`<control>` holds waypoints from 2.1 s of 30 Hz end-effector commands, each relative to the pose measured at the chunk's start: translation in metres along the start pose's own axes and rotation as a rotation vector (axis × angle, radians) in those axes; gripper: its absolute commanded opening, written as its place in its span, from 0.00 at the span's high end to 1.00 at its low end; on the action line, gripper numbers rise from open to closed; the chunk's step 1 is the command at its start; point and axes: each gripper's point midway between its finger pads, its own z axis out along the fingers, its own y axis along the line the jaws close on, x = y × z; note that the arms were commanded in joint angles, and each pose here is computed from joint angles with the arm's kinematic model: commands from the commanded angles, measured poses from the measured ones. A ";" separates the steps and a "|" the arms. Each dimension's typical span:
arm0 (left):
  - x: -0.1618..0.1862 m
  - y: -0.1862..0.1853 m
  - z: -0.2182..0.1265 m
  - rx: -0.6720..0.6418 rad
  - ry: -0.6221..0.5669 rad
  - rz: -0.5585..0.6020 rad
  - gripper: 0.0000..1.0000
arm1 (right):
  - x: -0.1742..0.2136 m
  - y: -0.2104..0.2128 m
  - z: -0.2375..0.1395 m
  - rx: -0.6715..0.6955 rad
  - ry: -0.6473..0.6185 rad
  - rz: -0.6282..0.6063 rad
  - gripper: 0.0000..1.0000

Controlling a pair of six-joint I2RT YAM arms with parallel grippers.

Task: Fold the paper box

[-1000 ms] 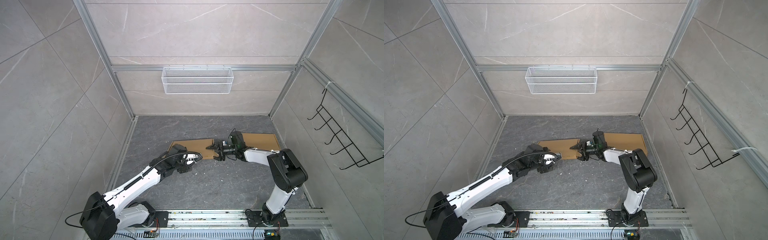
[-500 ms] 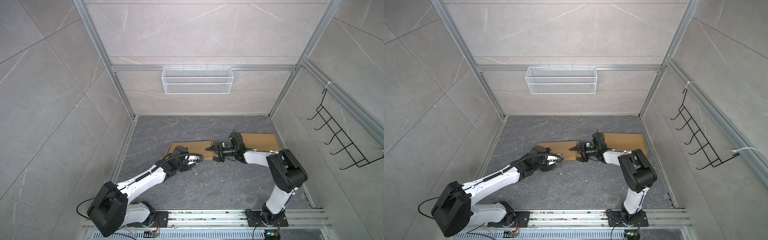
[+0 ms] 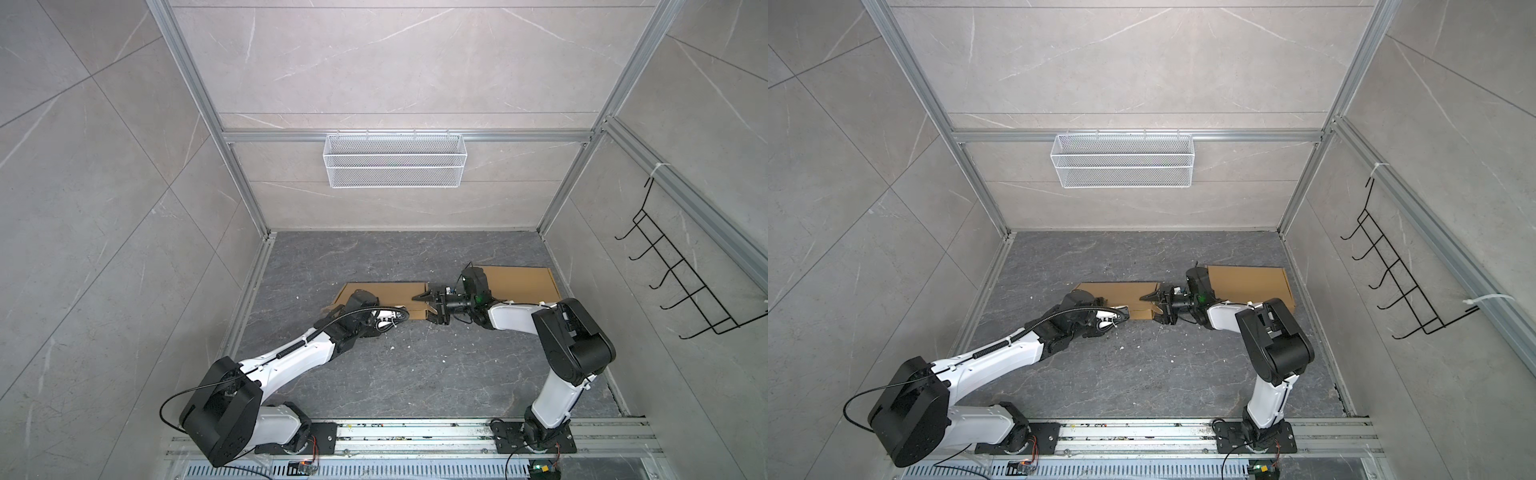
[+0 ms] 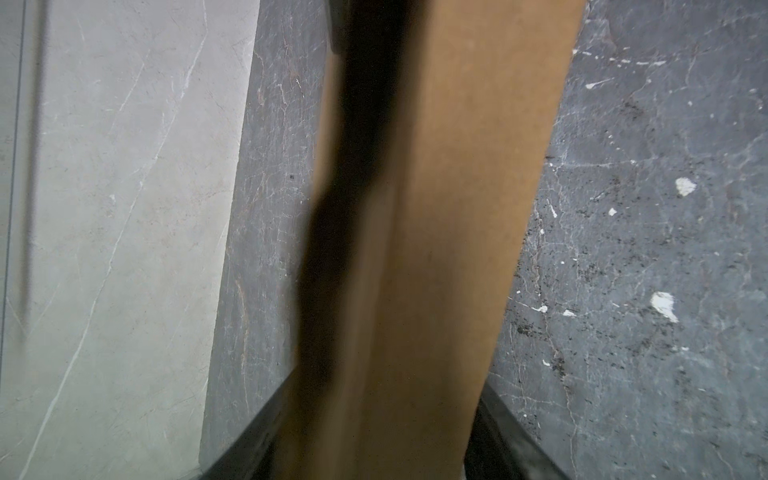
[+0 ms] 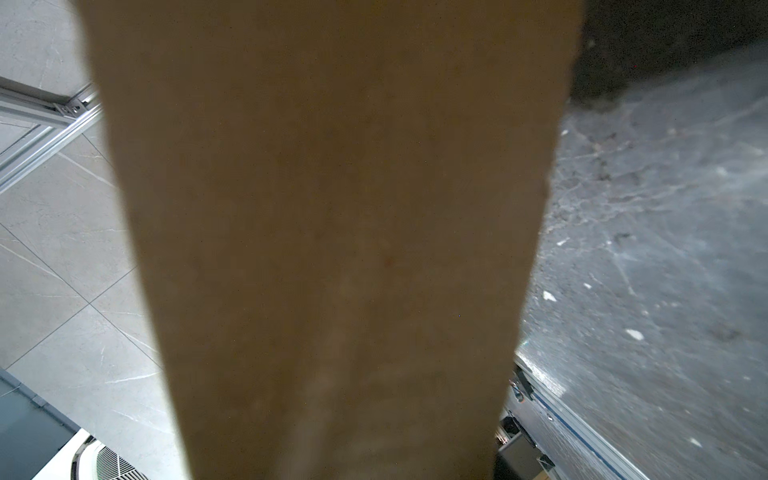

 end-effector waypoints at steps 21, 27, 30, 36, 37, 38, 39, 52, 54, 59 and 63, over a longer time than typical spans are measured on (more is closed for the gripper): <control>-0.009 0.024 -0.028 0.062 0.052 0.005 0.54 | 0.010 0.041 -0.034 -0.086 -0.040 -0.136 0.20; -0.021 0.027 -0.052 0.166 0.052 -0.068 0.55 | 0.012 0.055 -0.069 -0.037 -0.099 -0.309 0.17; -0.028 0.025 -0.063 0.239 0.053 -0.120 0.56 | 0.010 0.060 -0.091 -0.040 -0.155 -0.402 0.17; -0.041 0.006 -0.077 0.426 0.053 -0.235 0.56 | 0.014 0.062 -0.125 -0.035 -0.277 -0.601 0.15; -0.040 0.001 -0.078 0.456 0.062 -0.245 0.56 | 0.016 0.061 -0.128 -0.009 -0.299 -0.640 0.14; -0.040 -0.005 -0.079 0.490 0.072 -0.255 0.56 | 0.019 0.059 -0.130 0.013 -0.316 -0.685 0.14; -0.039 -0.009 -0.078 0.513 0.084 -0.263 0.56 | 0.022 0.057 -0.132 0.025 -0.332 -0.719 0.14; -0.025 -0.031 -0.051 0.650 0.142 -0.273 0.55 | 0.036 0.027 -0.111 0.240 -0.405 -0.956 0.16; -0.026 -0.028 -0.048 0.654 0.143 -0.272 0.56 | 0.041 0.024 -0.097 0.276 -0.357 -0.989 0.17; -0.027 -0.023 -0.043 0.654 0.141 -0.271 0.56 | 0.042 0.024 -0.078 0.322 -0.337 -1.034 0.17; -0.027 -0.025 -0.041 0.665 0.145 -0.268 0.55 | 0.035 0.027 -0.069 0.338 -0.351 -1.036 0.19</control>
